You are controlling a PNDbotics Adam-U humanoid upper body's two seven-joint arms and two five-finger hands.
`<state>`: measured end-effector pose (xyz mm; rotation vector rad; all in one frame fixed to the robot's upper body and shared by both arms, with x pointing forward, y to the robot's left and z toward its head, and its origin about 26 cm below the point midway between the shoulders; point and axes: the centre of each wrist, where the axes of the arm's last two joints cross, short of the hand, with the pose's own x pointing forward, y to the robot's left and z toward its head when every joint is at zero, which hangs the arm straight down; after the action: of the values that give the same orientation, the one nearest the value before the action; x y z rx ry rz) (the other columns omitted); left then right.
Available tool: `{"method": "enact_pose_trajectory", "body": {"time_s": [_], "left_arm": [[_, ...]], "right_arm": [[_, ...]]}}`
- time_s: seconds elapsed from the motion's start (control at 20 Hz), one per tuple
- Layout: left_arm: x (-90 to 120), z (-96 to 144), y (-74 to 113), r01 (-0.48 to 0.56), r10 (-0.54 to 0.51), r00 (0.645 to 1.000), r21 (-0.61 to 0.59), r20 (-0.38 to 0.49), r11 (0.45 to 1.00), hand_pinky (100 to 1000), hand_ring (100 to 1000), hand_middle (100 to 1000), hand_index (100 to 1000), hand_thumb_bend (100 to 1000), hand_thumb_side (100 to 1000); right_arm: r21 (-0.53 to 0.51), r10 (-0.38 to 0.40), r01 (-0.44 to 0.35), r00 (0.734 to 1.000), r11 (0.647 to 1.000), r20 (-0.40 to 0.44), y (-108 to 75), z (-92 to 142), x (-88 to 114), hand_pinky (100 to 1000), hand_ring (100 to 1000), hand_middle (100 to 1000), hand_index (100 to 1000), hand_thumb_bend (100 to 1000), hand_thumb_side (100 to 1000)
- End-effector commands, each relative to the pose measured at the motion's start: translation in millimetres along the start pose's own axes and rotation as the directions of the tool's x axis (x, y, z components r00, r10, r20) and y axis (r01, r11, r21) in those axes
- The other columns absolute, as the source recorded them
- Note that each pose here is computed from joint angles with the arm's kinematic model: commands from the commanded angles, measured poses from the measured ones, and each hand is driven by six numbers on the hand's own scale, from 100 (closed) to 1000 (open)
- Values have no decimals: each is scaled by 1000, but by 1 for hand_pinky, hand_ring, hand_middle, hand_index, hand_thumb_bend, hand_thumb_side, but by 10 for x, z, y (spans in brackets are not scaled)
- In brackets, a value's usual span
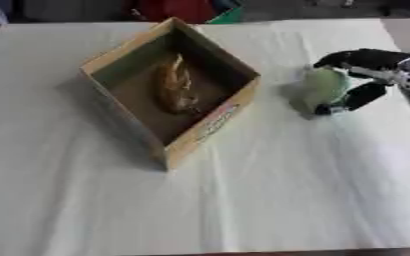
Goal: Pick up objects on the table and place them in the box.
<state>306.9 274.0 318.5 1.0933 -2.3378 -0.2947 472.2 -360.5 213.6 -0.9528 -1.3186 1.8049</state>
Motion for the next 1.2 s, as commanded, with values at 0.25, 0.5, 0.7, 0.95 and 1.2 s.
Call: {"method": "enact_pose_trajectory", "body": {"time_s": [0.25,0.5,0.7,0.95,1.2], "left_arm": [[44,-32,67,-1,1,1000,30,7,1000,700,789,793,896,785,928],[33,-19,61,0,0,1000,24,-6,1000,700,787,792,886,757,937],[34,-24,66,-2,2,1000,27,-11,1000,699,786,791,884,749,938],[21,-16,70,-1,2,1000,32,-17,999,699,784,789,882,744,937],[7,-2,69,-1,2,1000,30,-27,1000,699,783,788,882,735,941]], "right_arm": [[-52,33,-34,999,998,-17,-108,83,-67,891,1000,596,766,609,706],[-86,17,-16,1000,996,16,-117,84,-44,859,1000,468,643,463,662],[-117,1,4,999,993,49,-180,99,-15,826,1000,439,594,294,620],[-141,-50,60,996,988,71,-217,112,4,794,1000,413,559,100,199],[-179,-85,103,991,978,103,-317,134,48,775,1000,364,498,100,100]]}}
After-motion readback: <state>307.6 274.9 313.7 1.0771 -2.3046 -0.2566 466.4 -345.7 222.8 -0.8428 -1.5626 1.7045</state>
